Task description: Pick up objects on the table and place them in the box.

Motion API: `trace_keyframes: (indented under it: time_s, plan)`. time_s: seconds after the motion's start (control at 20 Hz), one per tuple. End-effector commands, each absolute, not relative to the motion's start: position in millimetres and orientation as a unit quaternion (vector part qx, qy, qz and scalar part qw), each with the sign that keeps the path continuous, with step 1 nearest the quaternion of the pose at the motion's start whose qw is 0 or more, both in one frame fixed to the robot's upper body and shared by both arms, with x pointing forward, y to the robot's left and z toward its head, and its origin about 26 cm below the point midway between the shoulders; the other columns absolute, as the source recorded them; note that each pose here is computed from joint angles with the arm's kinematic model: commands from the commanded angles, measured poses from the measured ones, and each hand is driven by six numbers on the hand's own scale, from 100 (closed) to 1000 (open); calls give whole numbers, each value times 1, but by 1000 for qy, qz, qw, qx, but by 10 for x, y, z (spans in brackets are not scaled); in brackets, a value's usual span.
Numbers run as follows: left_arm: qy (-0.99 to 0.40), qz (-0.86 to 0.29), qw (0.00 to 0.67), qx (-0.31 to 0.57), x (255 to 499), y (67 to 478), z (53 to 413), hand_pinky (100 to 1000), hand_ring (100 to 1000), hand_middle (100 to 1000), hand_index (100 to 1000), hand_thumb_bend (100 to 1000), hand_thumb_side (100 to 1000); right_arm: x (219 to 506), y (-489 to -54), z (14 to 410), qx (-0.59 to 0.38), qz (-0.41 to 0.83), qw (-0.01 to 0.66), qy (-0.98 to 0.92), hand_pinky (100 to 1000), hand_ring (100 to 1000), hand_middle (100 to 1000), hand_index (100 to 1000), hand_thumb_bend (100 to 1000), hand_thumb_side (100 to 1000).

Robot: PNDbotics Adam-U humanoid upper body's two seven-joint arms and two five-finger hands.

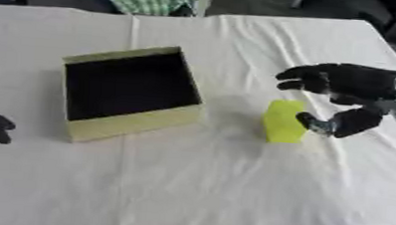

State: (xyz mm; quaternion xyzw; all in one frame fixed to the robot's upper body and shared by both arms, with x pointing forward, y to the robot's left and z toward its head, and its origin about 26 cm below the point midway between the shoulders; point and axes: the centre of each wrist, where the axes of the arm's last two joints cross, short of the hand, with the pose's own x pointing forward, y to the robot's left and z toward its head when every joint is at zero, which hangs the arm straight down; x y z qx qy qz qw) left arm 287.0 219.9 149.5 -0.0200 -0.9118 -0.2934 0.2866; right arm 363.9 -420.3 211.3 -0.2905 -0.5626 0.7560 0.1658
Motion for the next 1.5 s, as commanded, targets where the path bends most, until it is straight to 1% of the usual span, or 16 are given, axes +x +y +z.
trace_keyframes:
  time_s: [0.05, 0.25, 0.3, 0.5, 1.05, 1.25, 1.35, 1.5]
  plan:
    - [-912, -305, 275, -16, 2847, 2212, 1556, 608, 474, 530, 786, 100, 779, 3638, -4273, 2239, -316, 775, 149, -527, 873, 997, 991, 1000, 100, 924]
    - [-911, -306, 275, -17, 2847, 2208, 1558, 608, 474, 530, 786, 100, 779, 3667, -4265, 2178, -325, 784, 141, -510, 874, 997, 993, 1000, 100, 969]
    - [-911, -306, 275, -17, 2847, 2209, 1557, 608, 474, 530, 786, 100, 779, 3672, -4268, 2163, -327, 785, 140, -507, 874, 997, 993, 1000, 100, 964]
    - [-911, -306, 275, -17, 2847, 2209, 1556, 609, 475, 530, 786, 100, 779, 3692, -4291, 2106, -332, 786, 140, -502, 873, 995, 991, 1000, 100, 994]
    - [-911, -306, 276, -17, 2846, 2206, 1554, 609, 475, 530, 786, 100, 781, 3745, -4374, 1954, -336, 785, 159, -495, 865, 983, 973, 1000, 100, 1000]
    - [-911, -306, 276, -17, 2845, 2204, 1553, 609, 475, 530, 786, 100, 781, 3761, -4374, 1921, -333, 783, 161, -500, 859, 976, 963, 1000, 100, 993]
    - [-911, -306, 276, -17, 2845, 2203, 1553, 609, 475, 531, 786, 100, 781, 3769, -4370, 1900, -330, 783, 162, -502, 854, 968, 952, 1000, 100, 976]
    - [-911, -306, 276, -17, 2845, 2203, 1553, 609, 475, 531, 786, 100, 781, 3778, -4361, 1866, -324, 783, 164, -505, 834, 927, 871, 1000, 100, 923]
